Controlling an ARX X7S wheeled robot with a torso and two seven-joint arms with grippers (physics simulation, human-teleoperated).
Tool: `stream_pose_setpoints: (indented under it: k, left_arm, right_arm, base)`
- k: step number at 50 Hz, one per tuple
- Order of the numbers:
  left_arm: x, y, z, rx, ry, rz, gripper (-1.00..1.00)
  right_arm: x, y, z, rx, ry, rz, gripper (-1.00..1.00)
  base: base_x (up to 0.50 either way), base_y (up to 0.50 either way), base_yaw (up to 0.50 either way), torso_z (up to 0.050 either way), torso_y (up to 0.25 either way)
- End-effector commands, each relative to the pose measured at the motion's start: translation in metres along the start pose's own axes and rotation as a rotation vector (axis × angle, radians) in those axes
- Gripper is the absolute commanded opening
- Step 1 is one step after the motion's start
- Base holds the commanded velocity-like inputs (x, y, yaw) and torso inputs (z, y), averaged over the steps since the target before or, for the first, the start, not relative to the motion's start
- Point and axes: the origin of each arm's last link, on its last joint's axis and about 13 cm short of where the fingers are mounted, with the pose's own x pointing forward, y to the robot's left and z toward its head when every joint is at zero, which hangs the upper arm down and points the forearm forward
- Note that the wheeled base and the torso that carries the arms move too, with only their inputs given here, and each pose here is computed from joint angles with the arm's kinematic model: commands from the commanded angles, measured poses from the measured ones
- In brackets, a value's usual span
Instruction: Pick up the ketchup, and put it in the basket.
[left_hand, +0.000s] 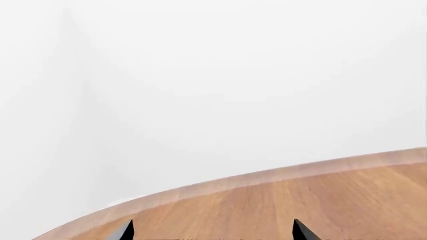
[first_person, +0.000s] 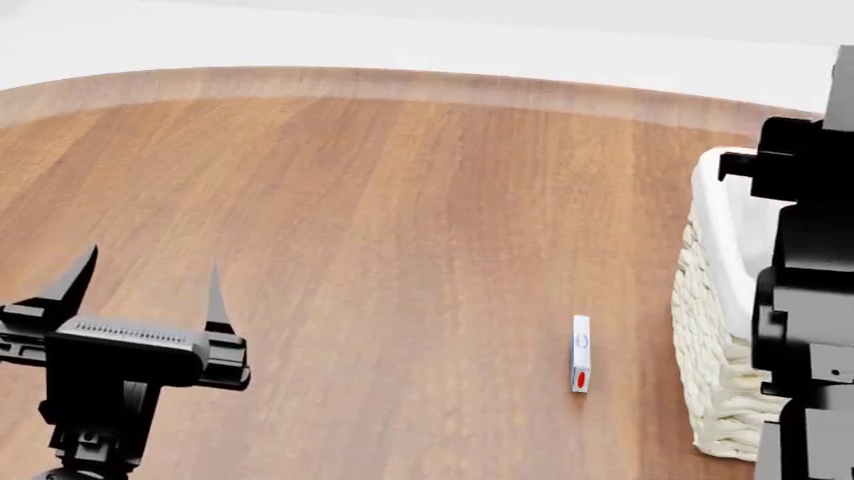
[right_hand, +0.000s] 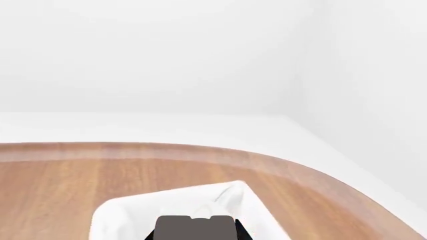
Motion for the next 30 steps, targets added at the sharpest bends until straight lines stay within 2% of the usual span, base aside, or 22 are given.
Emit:
stream_pose_setpoints:
  k: [1, 30]
  left_arm:
    - [0.001, -0.003, -0.002, -0.025, 0.006, -0.032, 1.00]
    - [-0.003, -0.003, -0.007, -0.019, 0.019, -0.033, 1.00]
  right_arm:
    - [-0.002, 0.009, -0.004, -0.019, 0.007, 0.056, -1.00]
    - [-0.005, 0.012, -0.021, -0.008, 0.066, 0.063, -1.00]
  base:
    - [0.00, 0.00, 0.00, 0.000, 0.000]
    - [0.00, 0.00, 0.00, 0.000, 0.000]
